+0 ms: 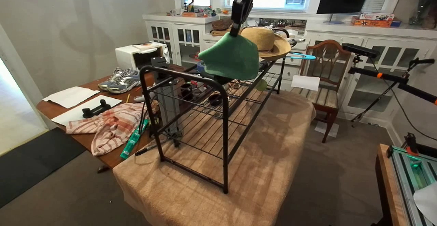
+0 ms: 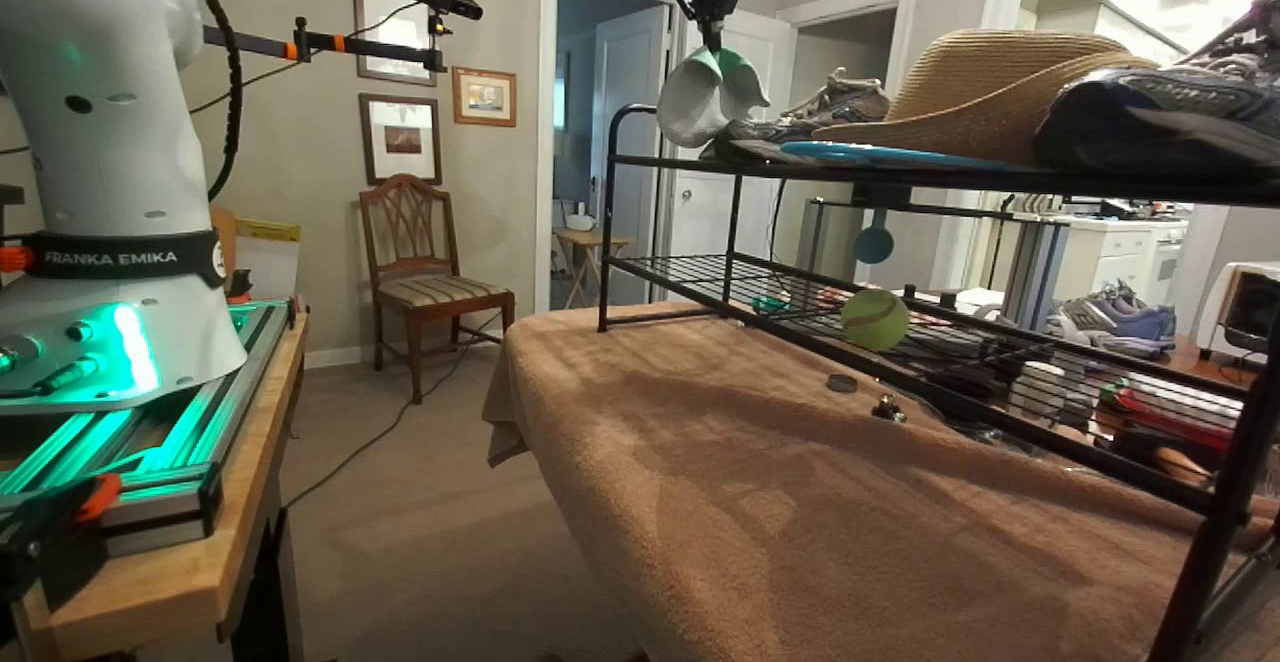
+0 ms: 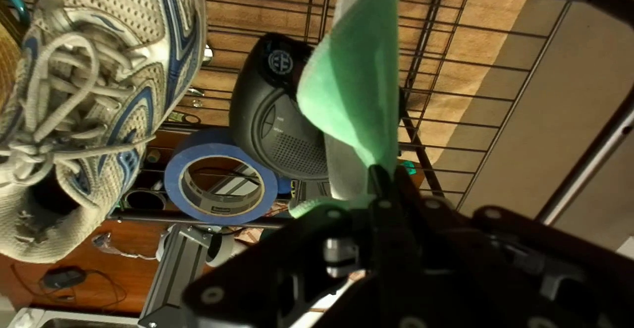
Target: Use the green towel to wipe the sneaker then place it on the bottom shelf of the rack.
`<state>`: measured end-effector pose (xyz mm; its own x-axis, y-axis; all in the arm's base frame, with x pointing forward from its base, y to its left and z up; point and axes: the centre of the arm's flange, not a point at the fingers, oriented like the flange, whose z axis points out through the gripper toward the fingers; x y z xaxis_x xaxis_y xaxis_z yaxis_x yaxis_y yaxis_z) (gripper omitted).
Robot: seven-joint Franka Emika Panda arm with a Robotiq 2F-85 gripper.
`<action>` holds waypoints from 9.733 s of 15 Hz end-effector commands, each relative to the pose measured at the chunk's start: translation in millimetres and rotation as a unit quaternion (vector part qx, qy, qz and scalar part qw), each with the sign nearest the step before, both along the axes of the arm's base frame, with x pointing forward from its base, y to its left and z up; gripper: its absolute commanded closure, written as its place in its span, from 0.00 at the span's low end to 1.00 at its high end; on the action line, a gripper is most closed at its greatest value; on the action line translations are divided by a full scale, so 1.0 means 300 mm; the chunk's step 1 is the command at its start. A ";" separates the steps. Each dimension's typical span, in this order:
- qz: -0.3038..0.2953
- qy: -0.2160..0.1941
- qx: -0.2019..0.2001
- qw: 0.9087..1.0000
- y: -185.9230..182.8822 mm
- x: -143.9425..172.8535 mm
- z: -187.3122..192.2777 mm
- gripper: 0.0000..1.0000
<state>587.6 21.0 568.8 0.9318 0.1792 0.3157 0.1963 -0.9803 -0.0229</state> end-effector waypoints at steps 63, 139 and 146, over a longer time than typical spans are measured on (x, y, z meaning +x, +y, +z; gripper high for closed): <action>-0.096 0.041 0.000 0.995 -0.492 0.012 -0.370 0.99; -0.148 -0.272 -0.099 0.945 -0.512 0.047 -0.229 0.99; -0.140 -0.208 -0.113 0.961 -0.529 0.020 -0.276 0.99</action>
<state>598.0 -161.9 488.5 0.7149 0.0504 0.6974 -0.1524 -0.9622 0.2258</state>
